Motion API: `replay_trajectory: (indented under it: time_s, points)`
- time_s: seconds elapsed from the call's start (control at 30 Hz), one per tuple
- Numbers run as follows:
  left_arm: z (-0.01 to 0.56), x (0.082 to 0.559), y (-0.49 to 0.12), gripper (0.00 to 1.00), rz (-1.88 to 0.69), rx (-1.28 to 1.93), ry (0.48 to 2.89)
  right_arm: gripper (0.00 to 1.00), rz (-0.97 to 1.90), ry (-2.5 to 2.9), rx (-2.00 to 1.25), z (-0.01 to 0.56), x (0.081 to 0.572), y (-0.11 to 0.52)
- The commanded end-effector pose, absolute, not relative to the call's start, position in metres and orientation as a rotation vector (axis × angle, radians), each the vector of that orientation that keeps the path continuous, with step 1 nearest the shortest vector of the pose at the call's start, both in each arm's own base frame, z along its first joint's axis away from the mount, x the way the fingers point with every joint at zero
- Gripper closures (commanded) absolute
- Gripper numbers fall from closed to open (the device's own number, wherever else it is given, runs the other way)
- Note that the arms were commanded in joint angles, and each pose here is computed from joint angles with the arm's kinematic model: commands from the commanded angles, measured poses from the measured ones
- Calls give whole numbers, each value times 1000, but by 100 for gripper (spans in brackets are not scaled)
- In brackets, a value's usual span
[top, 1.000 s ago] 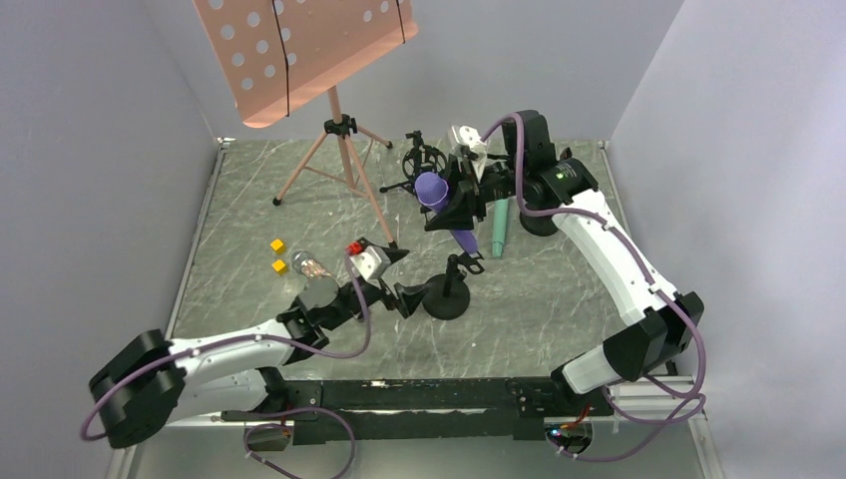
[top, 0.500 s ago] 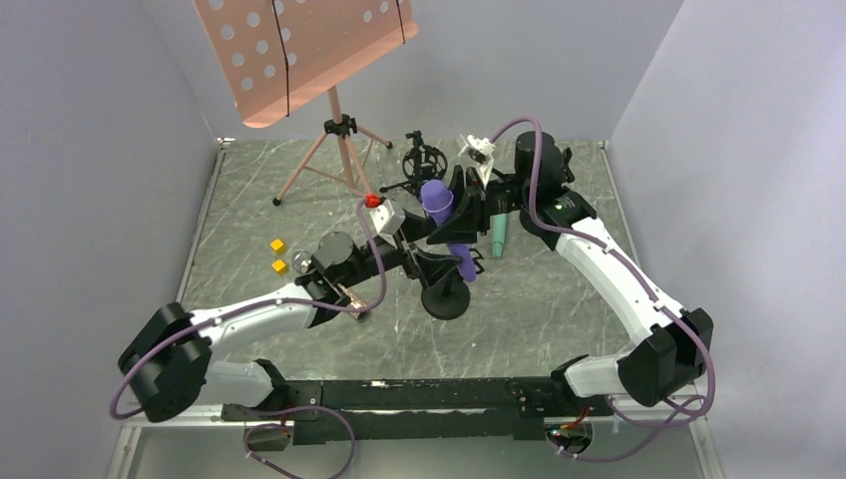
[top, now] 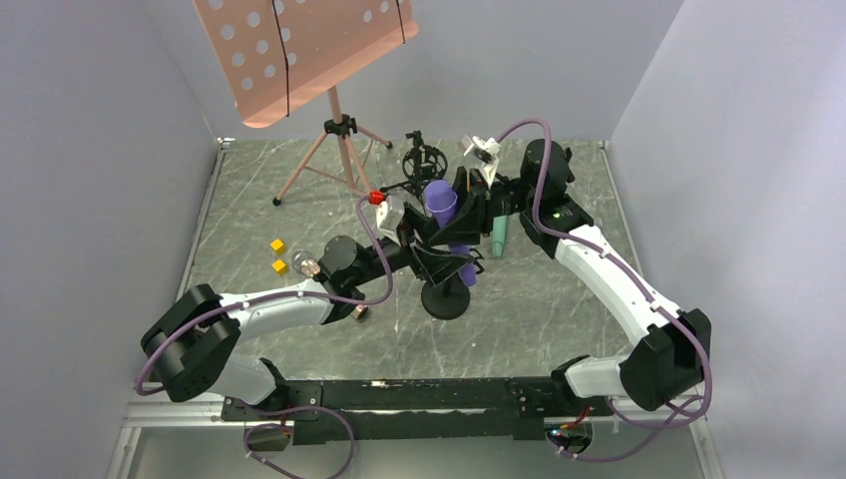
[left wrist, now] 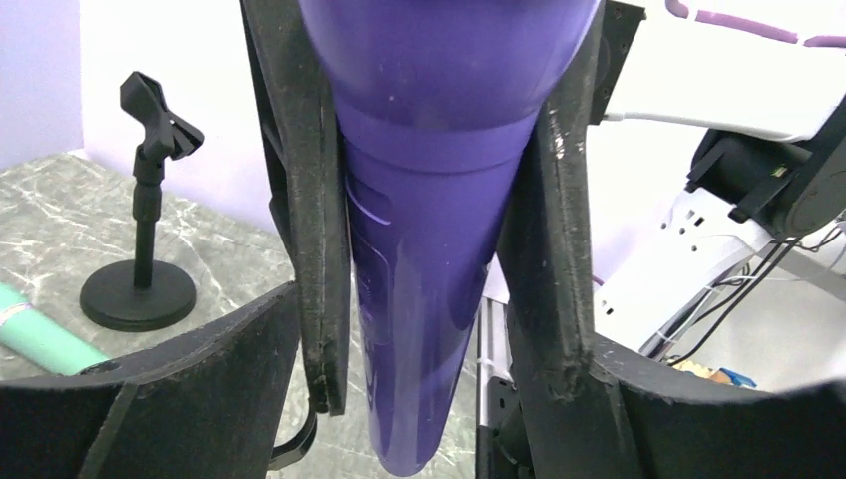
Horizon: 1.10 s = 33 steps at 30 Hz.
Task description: Attach the microphones to the stand
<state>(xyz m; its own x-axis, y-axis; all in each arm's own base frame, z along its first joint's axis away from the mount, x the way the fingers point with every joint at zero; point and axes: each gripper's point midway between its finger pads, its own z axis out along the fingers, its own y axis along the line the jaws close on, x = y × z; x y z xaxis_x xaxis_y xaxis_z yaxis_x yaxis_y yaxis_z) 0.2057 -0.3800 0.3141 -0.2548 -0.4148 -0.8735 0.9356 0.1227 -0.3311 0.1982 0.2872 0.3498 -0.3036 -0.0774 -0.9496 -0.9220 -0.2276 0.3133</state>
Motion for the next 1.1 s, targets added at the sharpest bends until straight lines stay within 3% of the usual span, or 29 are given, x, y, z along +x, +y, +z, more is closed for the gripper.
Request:
replay_trajectory:
  time_s: [0.0, 0.27, 0.33, 0.4, 0.47, 0.57, 0.63, 0.67, 0.83, 1.07]
  points:
    - [348, 193, -378, 23, -1527, 598, 1079, 89, 1590, 1266, -1288, 366, 190, 283]
    - [348, 193, -384, 58, -1525, 631, 1095, 88, 1595, 1266, -1287, 366, 189, 283]
    - [349, 192, -384, 73, -1524, 640, 1089, 87, 1596, 1265, -1286, 367, 189, 282]
    - [351, 190, -384, 90, -1525, 655, 1084, 82, 1602, 1270, -1282, 367, 188, 282]
    - [352, 188, -384, 100, -1526, 669, 1076, 68, 1604, 1278, -1275, 367, 188, 282]
    - [353, 185, -378, 100, -1518, 669, 1056, 40, 1598, 1289, -1261, 368, 189, 279]
    - [354, 185, -371, 100, -1509, 657, 1055, 6, 1579, 1289, -1247, 373, 190, 274]
    - [355, 185, -367, 100, -1503, 650, 1052, 1, 1565, 1292, -1235, 375, 192, 269]
    - [358, 181, -345, 100, -1439, 632, 1056, 0, 1451, 1299, -1177, 383, 203, 239]
    - [393, 176, -317, 100, -1370, 553, 992, 0, 1402, 1367, -1151, 351, 205, 236]
